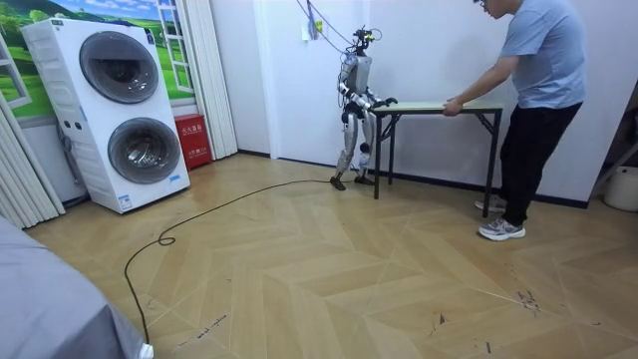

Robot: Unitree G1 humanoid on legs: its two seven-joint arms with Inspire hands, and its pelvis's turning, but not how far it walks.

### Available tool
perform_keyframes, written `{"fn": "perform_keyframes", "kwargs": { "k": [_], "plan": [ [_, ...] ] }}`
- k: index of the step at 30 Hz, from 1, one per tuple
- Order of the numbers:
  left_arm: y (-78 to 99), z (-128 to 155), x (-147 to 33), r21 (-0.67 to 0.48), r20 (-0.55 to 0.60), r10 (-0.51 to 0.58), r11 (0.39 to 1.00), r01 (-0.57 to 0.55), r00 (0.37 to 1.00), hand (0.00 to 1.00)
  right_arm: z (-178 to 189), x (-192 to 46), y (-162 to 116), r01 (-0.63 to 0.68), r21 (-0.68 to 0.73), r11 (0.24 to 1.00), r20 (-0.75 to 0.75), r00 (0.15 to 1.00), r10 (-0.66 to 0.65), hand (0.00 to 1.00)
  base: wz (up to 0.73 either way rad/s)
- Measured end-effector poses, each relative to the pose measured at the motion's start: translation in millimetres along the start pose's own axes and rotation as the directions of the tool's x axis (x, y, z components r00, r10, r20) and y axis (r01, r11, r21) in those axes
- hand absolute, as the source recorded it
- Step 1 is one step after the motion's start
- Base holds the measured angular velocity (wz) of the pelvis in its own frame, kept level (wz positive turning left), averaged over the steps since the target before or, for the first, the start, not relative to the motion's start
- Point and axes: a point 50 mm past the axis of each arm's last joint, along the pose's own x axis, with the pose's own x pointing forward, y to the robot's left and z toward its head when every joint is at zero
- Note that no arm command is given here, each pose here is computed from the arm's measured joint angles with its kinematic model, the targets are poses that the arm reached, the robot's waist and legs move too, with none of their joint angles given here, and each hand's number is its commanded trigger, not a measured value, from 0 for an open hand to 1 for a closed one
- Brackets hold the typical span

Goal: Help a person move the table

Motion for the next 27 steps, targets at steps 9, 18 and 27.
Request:
{"fn": "perform_keyframes", "kwargs": {
  "k": [9,18,27],
  "plan": [
    [4.6,1.0,-0.3,0.013,-0.004,0.034,0.999,-0.034,0.999,1.0,-1.5,-4.2,-3.8,0.035,0.009,0.999,-0.004,0.999,-0.035,1.0,0.33],
    [3.7,1.6,-0.9,0.026,-0.004,0.048,0.999,-0.048,0.999,1.0,-2.2,-5.1,-5.4,0.053,0.022,0.998,-0.01,0.999,-0.053,1.0,-0.05],
    [6.6,2.0,-1.2,0.04,-0.004,0.058,0.998,-0.058,0.998,1.0,-5.0,-5.0,-8.3,0.067,0.029,0.997,-0.016,0.998,-0.067,1.0,0.0]
  ]
}}
